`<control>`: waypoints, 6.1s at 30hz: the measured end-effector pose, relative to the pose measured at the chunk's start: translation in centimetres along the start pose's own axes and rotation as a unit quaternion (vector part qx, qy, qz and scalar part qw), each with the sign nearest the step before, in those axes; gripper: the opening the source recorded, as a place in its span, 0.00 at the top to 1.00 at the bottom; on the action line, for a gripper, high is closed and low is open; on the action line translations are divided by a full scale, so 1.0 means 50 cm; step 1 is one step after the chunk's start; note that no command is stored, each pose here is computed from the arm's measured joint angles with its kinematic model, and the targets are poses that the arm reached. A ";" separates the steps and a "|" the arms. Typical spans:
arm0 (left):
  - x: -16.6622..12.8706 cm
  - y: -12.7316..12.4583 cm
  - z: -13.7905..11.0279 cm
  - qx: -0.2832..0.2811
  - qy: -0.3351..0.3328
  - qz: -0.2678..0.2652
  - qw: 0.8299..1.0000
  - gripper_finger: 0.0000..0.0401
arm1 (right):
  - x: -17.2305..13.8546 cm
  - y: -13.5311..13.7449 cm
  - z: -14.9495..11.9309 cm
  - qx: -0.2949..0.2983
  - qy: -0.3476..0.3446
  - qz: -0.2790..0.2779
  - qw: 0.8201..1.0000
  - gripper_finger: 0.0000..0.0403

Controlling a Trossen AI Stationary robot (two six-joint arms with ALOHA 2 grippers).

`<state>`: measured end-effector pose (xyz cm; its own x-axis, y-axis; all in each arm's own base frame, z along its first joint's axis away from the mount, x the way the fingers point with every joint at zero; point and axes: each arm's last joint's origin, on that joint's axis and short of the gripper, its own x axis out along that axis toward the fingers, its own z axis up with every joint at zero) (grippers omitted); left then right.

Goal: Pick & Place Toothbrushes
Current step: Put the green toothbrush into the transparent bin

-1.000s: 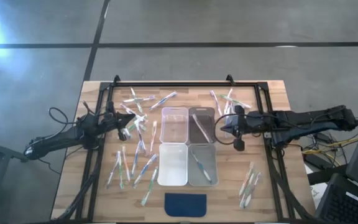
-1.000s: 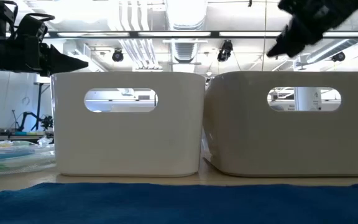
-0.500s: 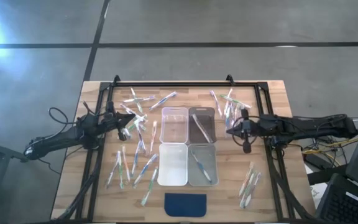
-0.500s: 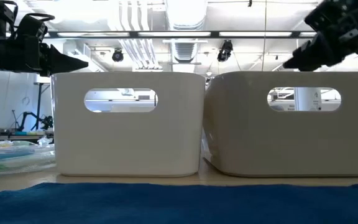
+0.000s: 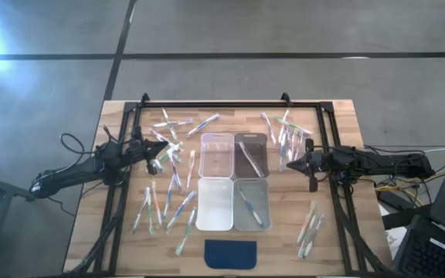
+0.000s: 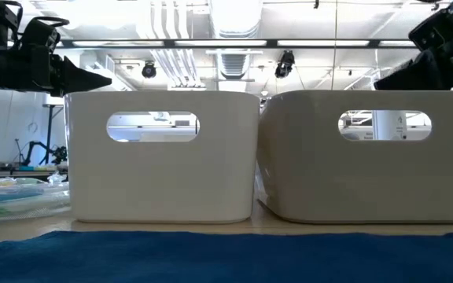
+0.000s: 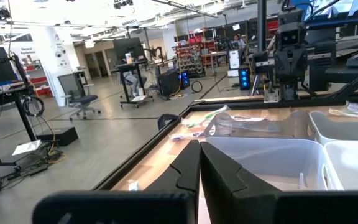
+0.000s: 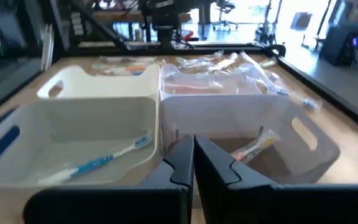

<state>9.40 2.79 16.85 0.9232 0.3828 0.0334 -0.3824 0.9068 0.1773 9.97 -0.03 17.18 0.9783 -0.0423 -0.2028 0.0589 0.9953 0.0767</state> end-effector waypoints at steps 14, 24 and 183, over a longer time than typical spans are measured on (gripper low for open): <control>0.000 0.000 0.000 0.000 0.000 0.000 1.000 0.95 | 0.003 -0.002 -0.018 0.010 0.006 -0.003 1.000 0.98; 0.000 0.000 0.000 0.000 0.000 0.000 1.000 0.96 | 0.003 -0.002 -0.018 0.009 0.005 -0.003 1.000 0.98; 0.248 0.061 -0.025 0.318 0.681 -0.209 0.625 0.70 | 0.003 -0.002 -0.018 0.004 0.005 -0.003 1.000 0.98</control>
<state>19.64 10.53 16.57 -0.1165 0.3237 -0.9390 0.3747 0.8899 0.2602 9.94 -0.05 16.26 0.9757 -0.0479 -0.2140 0.0671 0.9943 0.0833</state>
